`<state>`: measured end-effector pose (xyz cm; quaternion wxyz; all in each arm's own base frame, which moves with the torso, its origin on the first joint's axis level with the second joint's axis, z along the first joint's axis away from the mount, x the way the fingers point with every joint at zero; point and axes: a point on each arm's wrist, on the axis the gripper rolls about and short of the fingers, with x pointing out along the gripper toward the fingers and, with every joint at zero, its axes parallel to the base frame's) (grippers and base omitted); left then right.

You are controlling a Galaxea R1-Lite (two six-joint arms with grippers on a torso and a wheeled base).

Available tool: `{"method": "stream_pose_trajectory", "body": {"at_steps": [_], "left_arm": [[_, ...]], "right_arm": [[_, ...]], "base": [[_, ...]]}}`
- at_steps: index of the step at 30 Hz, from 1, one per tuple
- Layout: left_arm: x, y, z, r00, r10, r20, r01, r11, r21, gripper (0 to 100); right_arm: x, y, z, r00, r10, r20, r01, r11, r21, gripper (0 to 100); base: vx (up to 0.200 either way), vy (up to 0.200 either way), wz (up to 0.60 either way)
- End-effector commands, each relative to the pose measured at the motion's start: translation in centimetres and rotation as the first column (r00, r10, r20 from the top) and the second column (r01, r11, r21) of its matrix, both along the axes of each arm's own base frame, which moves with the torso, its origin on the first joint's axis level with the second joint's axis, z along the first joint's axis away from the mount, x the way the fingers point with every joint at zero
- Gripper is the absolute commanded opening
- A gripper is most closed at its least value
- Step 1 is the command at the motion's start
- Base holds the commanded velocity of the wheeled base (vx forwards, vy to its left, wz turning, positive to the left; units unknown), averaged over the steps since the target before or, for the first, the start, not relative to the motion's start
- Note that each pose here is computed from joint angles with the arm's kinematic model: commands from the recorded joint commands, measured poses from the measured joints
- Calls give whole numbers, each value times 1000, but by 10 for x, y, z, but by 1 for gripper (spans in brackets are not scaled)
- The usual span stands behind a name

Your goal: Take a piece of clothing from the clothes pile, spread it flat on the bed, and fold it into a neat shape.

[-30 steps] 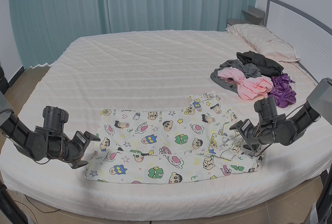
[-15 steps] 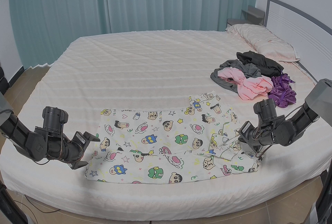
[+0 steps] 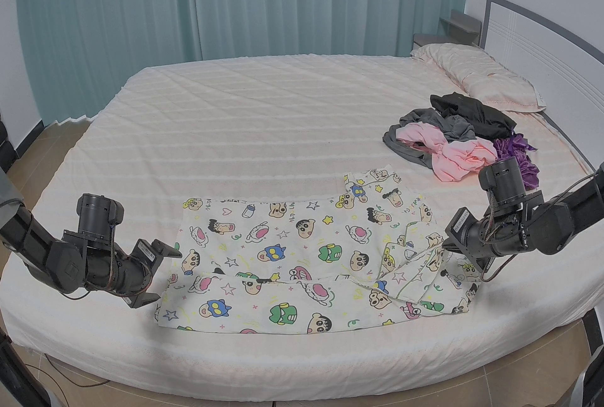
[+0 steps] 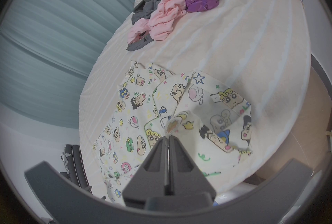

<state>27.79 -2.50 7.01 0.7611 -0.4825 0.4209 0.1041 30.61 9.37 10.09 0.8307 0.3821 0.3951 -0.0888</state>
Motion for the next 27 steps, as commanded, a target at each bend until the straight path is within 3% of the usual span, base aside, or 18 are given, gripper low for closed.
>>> {"method": "stream_pose_trajectory", "body": {"at_steps": [1, 15, 21, 27], "left_arm": [[0, 0, 0, 1000, 0, -1, 0, 1000, 0, 100], [2, 0, -5, 1000, -10, -17, 10, 1000, -13, 100], [1, -1, -5, 1000, -12, -20, 12, 1000, -13, 100], [0, 0, -6, 1000, -12, -23, 12, 1000, -13, 100]], "right_arm": [[-21, 5, 26, 998, 35, 50, -35, 999, 14, 0], [-63, 4, 16, 997, 81, -18, -81, 997, -10, 0], [-79, 10, 6, 996, 83, -40, -86, 994, -71, 0], [-86, 15, 3, 992, 110, -54, -114, 990, -82, 0]], "base": [[0, 0, 0], [0, 0, 0], [0, 0, 0], [0, 0, 0]]}}
